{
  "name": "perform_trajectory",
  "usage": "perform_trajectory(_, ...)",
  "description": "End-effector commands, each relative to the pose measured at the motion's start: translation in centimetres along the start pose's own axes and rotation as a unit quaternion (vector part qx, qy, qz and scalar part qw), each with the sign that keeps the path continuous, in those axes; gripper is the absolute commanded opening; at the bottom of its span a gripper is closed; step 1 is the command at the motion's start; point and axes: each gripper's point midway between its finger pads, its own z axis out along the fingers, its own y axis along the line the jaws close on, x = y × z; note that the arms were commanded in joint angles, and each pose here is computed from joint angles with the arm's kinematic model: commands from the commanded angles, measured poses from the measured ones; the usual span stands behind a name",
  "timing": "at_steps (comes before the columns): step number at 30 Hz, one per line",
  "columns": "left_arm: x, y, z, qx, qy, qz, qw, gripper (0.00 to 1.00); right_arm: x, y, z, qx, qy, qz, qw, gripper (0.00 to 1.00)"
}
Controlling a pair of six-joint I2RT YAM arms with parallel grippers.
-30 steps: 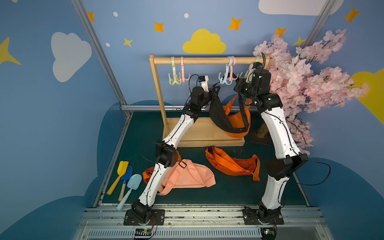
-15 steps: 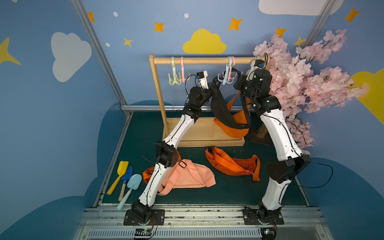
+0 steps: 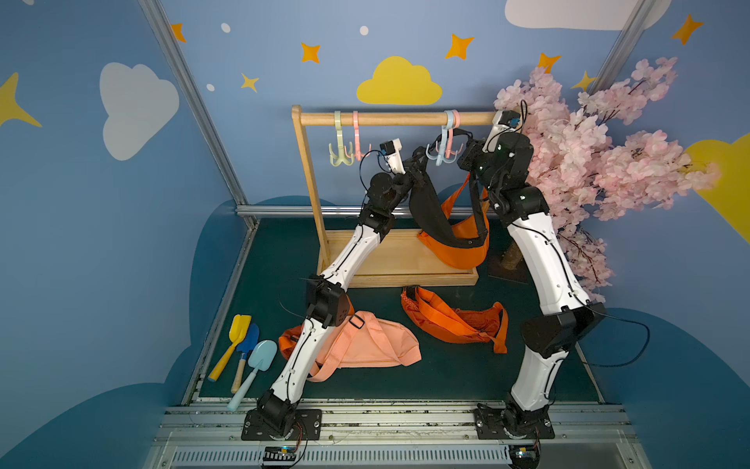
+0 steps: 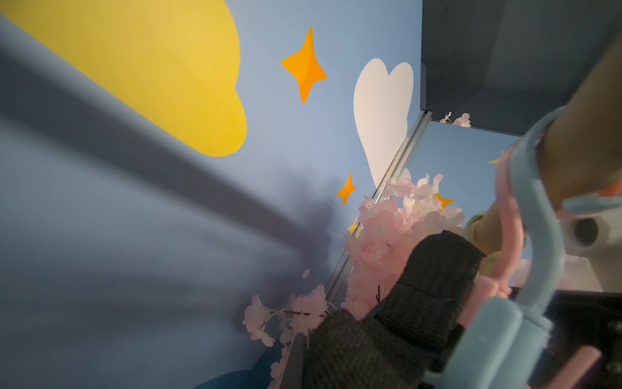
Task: Take the bag off the hook
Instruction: Pick up the bag from the hook.
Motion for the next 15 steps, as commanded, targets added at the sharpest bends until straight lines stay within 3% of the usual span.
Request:
perform_trajectory(1, -1.0, 0.0, 0.0, 0.001, -0.030, 0.011, 0.999, 0.04, 0.1, -0.2, 0.7, 0.012, 0.001, 0.003, 1.000, 0.00)
perform_trajectory(6, -0.9, 1.2, -0.1, -0.025, -0.029, 0.009, 0.999, 0.08, 1.7, -0.4, 2.1, 0.022, 0.031, 0.005, 0.999, 0.00)
perform_trajectory(15, 0.9, 2.2, -0.1, -0.038, 0.009, -0.014, 0.999, 0.04, 4.5, -1.1, 2.4, 0.033, 0.081, 0.005, 0.996, 0.00)
